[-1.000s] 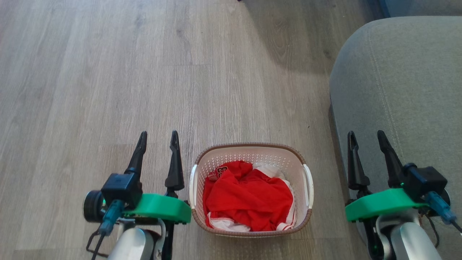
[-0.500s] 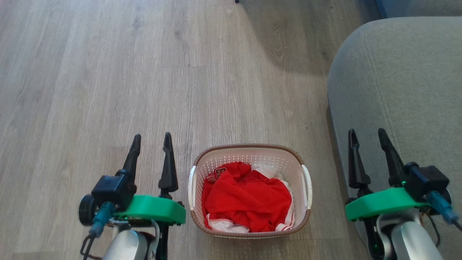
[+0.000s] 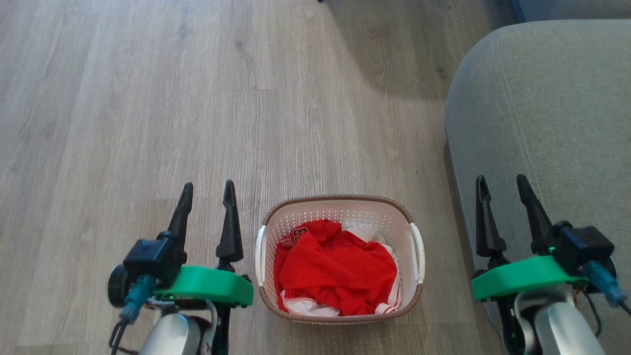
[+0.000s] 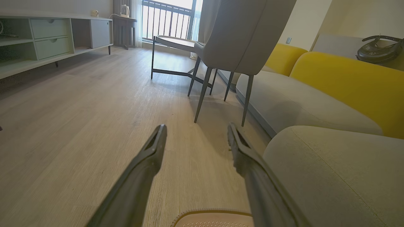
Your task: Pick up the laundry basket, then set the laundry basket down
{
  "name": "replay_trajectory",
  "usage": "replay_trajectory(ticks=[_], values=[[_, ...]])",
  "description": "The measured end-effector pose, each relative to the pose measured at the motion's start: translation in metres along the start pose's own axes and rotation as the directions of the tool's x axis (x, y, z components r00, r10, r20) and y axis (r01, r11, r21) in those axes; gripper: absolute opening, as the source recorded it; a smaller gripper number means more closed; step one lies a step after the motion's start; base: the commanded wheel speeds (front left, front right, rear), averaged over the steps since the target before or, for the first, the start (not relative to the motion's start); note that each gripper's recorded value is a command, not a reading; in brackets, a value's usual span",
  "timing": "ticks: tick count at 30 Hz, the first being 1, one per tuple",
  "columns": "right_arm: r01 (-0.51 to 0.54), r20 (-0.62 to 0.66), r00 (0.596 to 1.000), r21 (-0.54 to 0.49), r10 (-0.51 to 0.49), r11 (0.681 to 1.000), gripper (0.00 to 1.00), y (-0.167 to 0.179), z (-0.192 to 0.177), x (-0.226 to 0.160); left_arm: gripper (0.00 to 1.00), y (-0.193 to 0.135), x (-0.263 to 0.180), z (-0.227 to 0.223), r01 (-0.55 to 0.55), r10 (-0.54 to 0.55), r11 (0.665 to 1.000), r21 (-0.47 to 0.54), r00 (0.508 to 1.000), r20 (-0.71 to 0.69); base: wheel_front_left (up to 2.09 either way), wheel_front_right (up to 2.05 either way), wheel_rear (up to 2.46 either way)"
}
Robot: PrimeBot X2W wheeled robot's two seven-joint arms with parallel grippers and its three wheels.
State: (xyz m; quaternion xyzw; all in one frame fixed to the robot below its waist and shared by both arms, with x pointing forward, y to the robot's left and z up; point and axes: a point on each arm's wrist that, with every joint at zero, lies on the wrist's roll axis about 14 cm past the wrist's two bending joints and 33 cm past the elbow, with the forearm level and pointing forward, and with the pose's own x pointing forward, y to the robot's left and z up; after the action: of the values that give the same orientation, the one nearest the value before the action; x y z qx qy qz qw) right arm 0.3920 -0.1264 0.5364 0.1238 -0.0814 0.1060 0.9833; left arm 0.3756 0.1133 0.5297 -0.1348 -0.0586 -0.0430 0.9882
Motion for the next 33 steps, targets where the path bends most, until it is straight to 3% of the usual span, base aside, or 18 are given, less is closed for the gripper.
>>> replay_trajectory(ticks=[28, 29, 33], values=[[-0.002, -0.006, 1.000, 0.001, 0.002, 1.000, 1.00, 0.001, -0.002, 0.001, 1.00, 0.006, 0.000, -0.001, -0.020, 0.020, 1.000, -0.013, 1.000, -0.006, 0.00, 0.00, 0.00], [-0.003, -0.006, 1.000, 0.002, 0.003, 1.000, 0.00, 0.001, -0.002, 0.001, 0.00, 0.006, -0.001, -0.001, -0.023, 0.023, 1.000, -0.019, 1.000, -0.006, 0.00, 0.00, 0.00], [0.011, -0.087, 0.996, 0.008, -0.010, 1.000, 0.00, -0.002, -0.027, -0.008, 0.00, 0.012, -0.011, -0.027, -0.041, 0.040, 0.999, -0.007, 0.995, -0.090, 0.00, 0.00, 0.00]])
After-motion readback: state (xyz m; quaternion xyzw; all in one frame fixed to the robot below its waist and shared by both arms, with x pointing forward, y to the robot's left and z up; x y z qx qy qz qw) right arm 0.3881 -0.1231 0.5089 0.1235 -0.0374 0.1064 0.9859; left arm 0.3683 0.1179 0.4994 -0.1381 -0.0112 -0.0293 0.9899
